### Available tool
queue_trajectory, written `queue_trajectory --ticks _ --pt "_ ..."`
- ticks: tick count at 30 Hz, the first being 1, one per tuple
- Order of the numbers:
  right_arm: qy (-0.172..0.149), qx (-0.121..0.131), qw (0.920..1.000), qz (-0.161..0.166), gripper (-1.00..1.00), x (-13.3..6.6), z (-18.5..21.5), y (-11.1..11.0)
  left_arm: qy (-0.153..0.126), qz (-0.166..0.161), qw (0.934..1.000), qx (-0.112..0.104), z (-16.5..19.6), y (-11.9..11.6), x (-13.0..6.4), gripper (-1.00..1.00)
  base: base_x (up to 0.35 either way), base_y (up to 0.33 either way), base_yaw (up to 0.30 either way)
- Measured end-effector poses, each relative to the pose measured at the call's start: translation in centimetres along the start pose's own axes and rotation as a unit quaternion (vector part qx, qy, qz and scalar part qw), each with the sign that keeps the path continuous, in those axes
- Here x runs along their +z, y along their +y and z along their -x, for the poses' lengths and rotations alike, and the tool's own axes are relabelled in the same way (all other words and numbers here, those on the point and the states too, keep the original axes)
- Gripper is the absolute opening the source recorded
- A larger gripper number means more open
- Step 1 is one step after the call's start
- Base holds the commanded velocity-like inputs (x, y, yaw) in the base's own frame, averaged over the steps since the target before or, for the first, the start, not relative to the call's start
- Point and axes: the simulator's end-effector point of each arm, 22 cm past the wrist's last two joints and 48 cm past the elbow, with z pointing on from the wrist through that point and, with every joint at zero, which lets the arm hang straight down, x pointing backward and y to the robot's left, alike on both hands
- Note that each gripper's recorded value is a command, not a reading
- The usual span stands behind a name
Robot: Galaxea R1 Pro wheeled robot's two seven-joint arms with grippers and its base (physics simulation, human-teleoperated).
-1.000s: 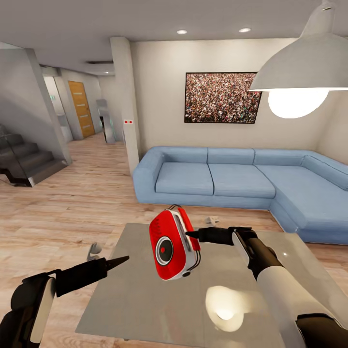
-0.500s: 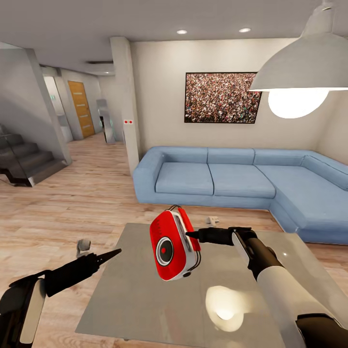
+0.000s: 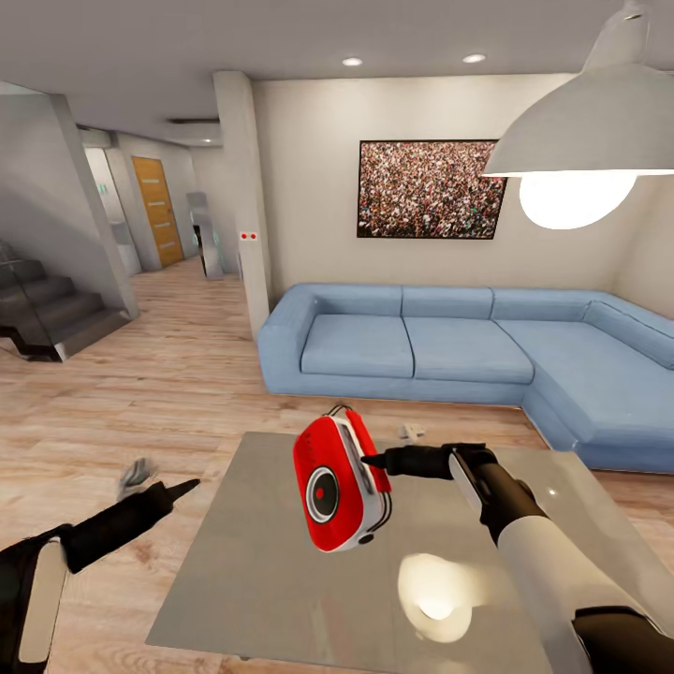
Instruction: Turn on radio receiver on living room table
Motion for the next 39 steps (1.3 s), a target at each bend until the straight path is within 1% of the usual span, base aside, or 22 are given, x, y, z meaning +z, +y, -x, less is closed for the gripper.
queue_trajectory --ticks 1,3,6,9,11,15,18,21,27,33,39 --pt "0.001 0.001 1.0000 0.000 -1.00 0.0 -0.1 0.0 -0.013 0.011 0.9999 -0.005 0.8 0.7 -0.3 -1.00 0.000 0.000 0.000" --pt "0.002 0.002 1.0000 -0.001 -1.00 0.0 -0.2 -0.1 -0.028 0.029 0.9991 -0.011 1.8 1.7 -0.7 -1.00 0.000 0.000 0.000" --pt "0.003 0.002 1.0000 -0.001 -1.00 0.1 -0.3 -0.1 -0.037 0.049 0.9980 -0.017 2.2 2.6 -0.9 -1.00 0.000 0.000 0.000" --pt "0.004 0.002 1.0000 -0.001 -1.00 0.1 -0.3 -0.1 -0.040 0.052 0.9978 -0.016 2.3 2.6 -0.7 -1.00 0.000 0.000 0.000" --pt "0.004 0.002 1.0000 -0.001 -1.00 0.1 -0.3 -0.1 -0.031 0.046 0.9984 -0.010 1.9 1.9 -0.1 -1.00 0.000 0.000 0.000" --pt "0.004 0.003 1.0000 -0.001 -1.00 0.1 -0.4 -0.2 0.003 0.026 0.9996 0.009 0.0 -0.2 1.9 -1.00 0.000 0.000 0.000" --pt "0.004 0.003 1.0000 -0.001 -1.00 0.1 -0.4 -0.2 0.028 0.011 0.9993 0.022 -1.5 -1.7 3.2 -1.00 0.000 0.000 0.000" --pt "0.004 0.003 1.0000 -0.001 -1.00 0.1 -0.4 -0.2 0.049 -0.002 0.9983 0.030 -2.8 -2.9 4.1 -1.00 0.000 0.000 0.000" --pt "0.005 0.003 1.0000 -0.002 -1.00 0.1 -0.4 -0.2 0.067 -0.016 0.9970 0.037 -3.9 -4.0 4.9 -1.00 0.000 0.000 0.000" --pt "0.007 0.000 1.0000 -0.003 -1.00 0.1 -0.5 -0.1 0.071 -0.026 0.9962 0.044 -3.8 -5.1 5.6 -1.00 0.000 0.000 0.000" --pt "0.011 -0.005 0.9999 -0.006 -1.00 0.2 -0.7 -0.3 0.074 -0.028 0.9958 0.046 -3.9 -5.3 5.9 -1.00 0.000 0.000 0.000"
